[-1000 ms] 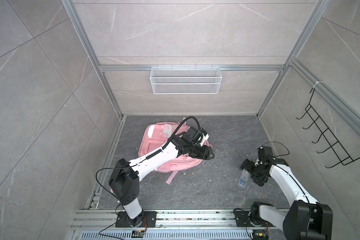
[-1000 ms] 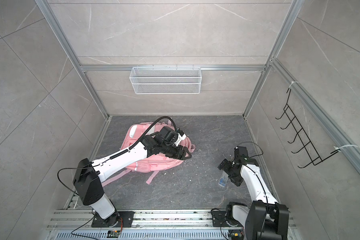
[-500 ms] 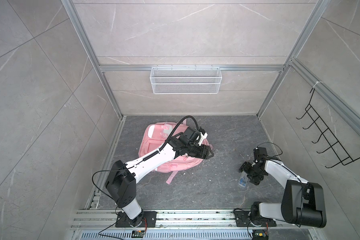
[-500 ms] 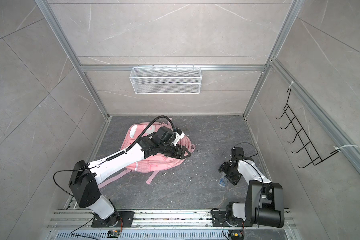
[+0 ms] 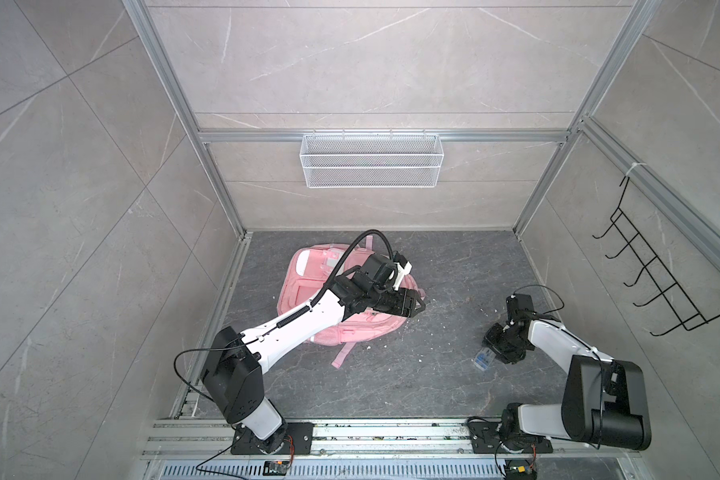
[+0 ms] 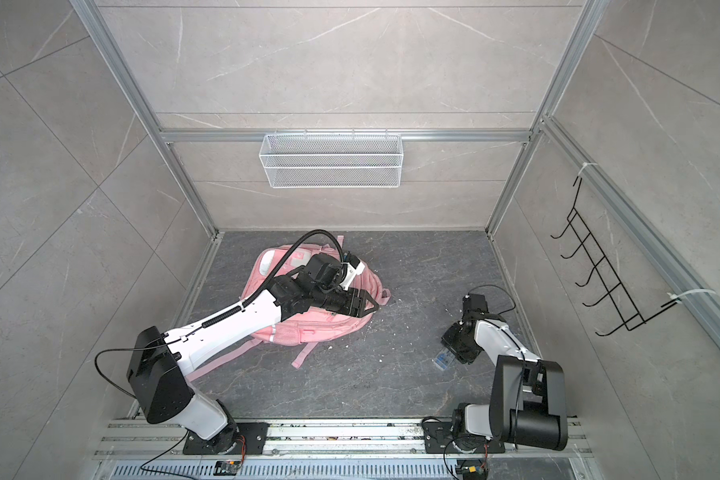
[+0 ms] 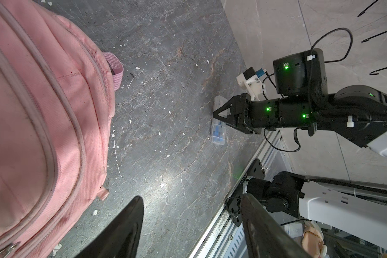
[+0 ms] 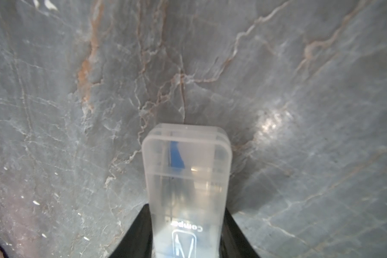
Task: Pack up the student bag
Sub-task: 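Lift the pencil case and bring it toward the left gripper at the bag, then hold the pencil case upright above the bag with the right gripper while left steadies it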
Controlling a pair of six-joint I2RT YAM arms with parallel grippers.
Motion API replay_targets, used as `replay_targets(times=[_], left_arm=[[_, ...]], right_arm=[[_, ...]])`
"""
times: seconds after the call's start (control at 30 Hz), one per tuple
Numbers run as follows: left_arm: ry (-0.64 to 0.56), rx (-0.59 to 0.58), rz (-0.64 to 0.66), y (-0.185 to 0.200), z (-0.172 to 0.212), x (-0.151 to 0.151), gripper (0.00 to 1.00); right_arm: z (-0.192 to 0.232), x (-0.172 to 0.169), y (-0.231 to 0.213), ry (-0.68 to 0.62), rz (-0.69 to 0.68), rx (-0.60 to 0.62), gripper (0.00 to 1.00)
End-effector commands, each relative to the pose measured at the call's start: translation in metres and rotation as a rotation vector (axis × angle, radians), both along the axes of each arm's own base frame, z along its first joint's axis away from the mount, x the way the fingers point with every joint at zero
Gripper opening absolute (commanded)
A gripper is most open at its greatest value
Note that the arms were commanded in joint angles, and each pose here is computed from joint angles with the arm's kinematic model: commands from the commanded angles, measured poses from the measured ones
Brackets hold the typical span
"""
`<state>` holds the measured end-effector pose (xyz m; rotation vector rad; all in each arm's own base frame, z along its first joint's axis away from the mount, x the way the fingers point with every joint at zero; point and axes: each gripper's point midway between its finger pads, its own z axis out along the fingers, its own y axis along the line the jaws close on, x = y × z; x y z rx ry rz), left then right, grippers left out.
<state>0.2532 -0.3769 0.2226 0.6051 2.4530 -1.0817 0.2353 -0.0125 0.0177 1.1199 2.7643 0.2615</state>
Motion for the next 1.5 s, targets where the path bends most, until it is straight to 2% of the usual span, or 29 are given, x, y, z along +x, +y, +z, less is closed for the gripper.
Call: replay_targets(times=[0.0,0.2,0.4,0.5,0.7,0.9,1.1,1.27,1.4,1.47], left_arm=[[-0.041,-0.073,-0.021,-0.002,0.028,-0.001,0.72],[-0.002,-0.106,-0.091,-0.019,0.041,-0.004,0.88],[0.041,-0.159,-0.078,-0.025,0.044,0.008,0.9],[0.042,-0.167,-0.042,-0.02,0.046,0.018,0.9],[0.04,-0.214,0.072,-0.002,0.05,0.04,0.86],[0.037,-0.163,0.122,0.007,0.036,0.047,0.8],[0.056,-0.142,0.157,0.012,0.021,0.052,0.67],[0.07,-0.15,0.177,0.014,0.014,0.054,0.39],[0.072,-0.168,0.184,0.015,0.015,0.056,0.28],[0.07,-0.175,0.189,0.017,0.017,0.058,0.19]], right_arm=[[0.002,0.005,0.011,-0.056,0.033,0.05,0.2],[0.076,0.058,0.046,-0.312,0.078,0.166,0.13],[0.162,0.113,0.105,-0.523,0.201,0.232,0.12],[0.188,0.129,0.137,-0.577,0.234,0.286,0.12],[0.212,0.143,0.189,-0.64,0.259,0.399,0.12],[0.22,0.144,0.231,-0.654,0.316,0.458,0.12],[0.22,0.141,0.244,-0.65,0.337,0.475,0.12],[0.22,0.141,0.247,-0.651,0.342,0.482,0.12],[0.221,0.14,0.248,-0.653,0.346,0.487,0.12],[0.221,0.14,0.25,-0.653,0.351,0.489,0.13]])
